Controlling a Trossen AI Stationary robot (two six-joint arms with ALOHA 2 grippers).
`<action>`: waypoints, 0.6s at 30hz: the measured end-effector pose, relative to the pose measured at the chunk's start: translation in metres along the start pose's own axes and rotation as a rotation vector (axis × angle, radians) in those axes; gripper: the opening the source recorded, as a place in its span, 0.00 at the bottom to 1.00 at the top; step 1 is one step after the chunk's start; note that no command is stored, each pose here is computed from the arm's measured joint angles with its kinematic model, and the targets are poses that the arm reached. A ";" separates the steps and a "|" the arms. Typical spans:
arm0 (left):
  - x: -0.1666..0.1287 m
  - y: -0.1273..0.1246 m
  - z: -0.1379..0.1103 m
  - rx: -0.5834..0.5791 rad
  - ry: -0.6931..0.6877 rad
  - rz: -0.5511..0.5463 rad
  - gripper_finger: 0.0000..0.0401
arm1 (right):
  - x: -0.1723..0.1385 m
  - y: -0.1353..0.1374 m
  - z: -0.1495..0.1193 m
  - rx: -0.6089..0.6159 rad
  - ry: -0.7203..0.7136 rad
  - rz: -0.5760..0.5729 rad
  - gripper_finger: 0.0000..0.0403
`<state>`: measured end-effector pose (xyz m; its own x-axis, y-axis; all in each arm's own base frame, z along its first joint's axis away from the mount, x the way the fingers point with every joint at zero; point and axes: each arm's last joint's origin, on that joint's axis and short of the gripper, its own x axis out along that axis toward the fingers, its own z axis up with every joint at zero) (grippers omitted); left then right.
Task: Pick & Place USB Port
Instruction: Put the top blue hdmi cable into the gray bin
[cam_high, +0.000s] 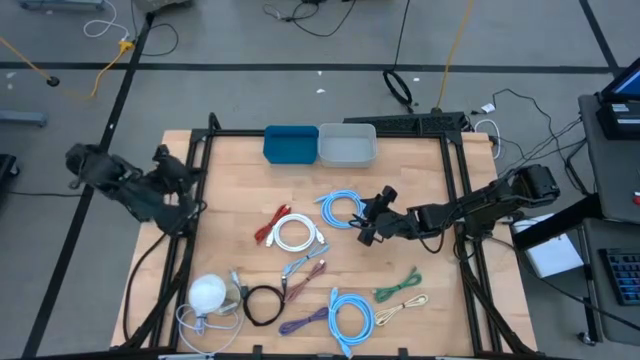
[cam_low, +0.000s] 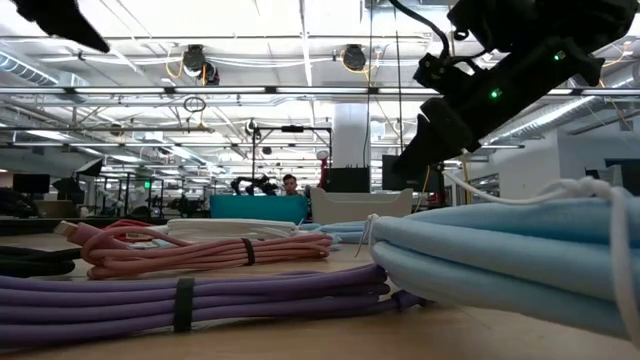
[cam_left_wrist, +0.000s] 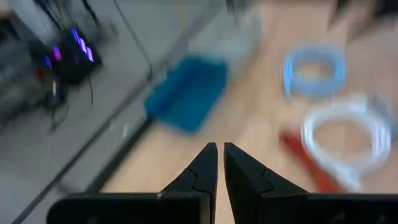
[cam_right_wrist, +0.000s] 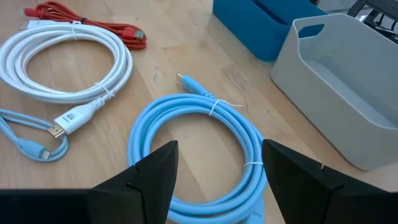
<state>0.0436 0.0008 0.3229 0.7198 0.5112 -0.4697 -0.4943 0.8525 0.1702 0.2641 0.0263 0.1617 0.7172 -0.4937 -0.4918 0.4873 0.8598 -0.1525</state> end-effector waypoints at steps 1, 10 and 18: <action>0.001 0.001 -0.003 0.013 -0.048 -0.016 0.08 | 0.000 0.000 0.000 0.000 0.000 0.000 0.56; 0.025 -0.040 0.000 0.293 -0.275 -0.217 0.08 | 0.000 0.002 0.006 -0.052 -0.051 0.029 0.56; 0.055 -0.050 0.012 0.405 -0.051 -0.270 0.08 | -0.010 0.003 0.014 -0.085 -0.070 0.179 0.56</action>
<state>0.1140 -0.0121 0.2993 0.8242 0.2616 -0.5023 -0.0643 0.9244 0.3759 0.2654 0.0322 0.1783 0.8229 -0.3371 -0.4574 0.3071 0.9412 -0.1410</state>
